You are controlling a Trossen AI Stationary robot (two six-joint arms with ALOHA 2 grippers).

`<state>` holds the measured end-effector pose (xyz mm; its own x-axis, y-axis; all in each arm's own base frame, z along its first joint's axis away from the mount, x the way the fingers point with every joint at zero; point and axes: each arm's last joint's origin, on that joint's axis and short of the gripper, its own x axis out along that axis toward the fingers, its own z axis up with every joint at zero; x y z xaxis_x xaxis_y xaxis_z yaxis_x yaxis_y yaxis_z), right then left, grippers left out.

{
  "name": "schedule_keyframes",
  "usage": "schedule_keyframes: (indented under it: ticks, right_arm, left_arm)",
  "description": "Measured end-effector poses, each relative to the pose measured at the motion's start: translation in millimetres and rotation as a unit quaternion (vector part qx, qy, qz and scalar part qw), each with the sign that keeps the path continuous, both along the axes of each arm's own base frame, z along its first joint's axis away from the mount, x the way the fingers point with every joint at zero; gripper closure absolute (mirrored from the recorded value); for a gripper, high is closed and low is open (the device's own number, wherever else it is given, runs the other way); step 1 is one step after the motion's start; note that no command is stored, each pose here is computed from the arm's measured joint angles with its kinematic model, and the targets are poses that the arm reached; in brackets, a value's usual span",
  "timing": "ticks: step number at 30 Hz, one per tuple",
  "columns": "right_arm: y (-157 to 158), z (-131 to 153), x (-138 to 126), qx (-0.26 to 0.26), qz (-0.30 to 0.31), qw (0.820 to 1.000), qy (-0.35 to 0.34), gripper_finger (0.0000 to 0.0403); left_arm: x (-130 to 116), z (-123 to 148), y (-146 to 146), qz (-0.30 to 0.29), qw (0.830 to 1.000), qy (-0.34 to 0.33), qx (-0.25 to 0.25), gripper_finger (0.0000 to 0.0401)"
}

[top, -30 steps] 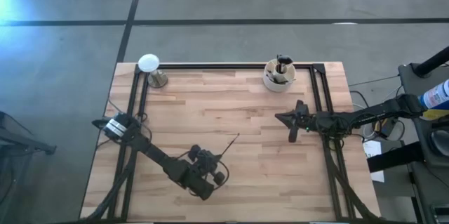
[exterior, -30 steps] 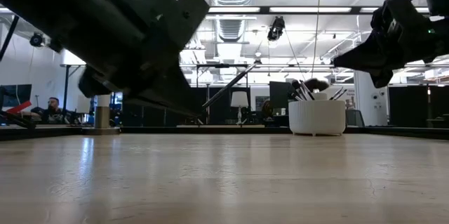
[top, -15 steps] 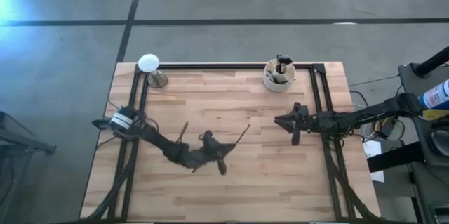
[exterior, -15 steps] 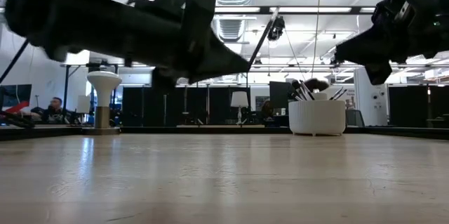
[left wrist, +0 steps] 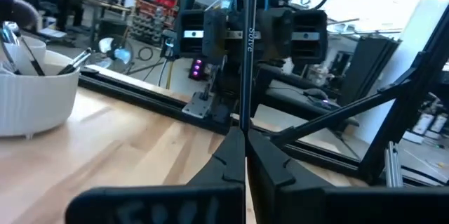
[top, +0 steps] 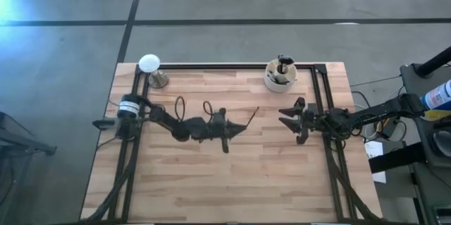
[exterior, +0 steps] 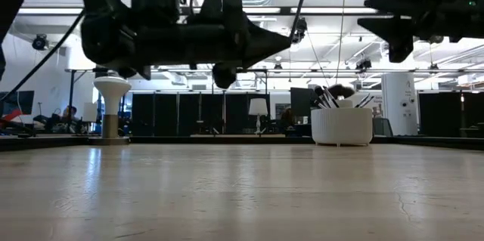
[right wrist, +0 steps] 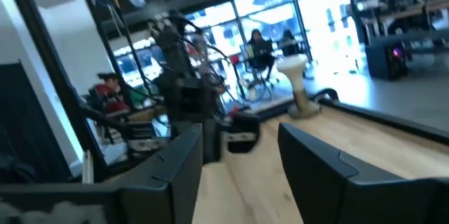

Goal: Put items in baskets/containers
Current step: Put the black eyeshadow brush into the white pen organizer

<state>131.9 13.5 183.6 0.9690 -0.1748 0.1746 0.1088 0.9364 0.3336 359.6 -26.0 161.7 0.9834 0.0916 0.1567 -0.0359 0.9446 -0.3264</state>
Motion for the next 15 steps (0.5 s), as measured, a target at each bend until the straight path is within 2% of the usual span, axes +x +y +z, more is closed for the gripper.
schedule_keyframes:
  ticks: [8, 15]
  right_arm:
    - [-4, 14, 5, -0.003, -0.016, 1.0, -0.025, 0.019]
    - [-13, 33, 30, -0.012, -0.051, 0.999, -0.002, 0.0177]
  left_arm:
    - [8, 9, 28, -0.036, 0.999, -0.018, 0.014, 0.0401]
    - [12, 13, 37, -0.041, 0.999, -0.021, 0.028, 0.0401]
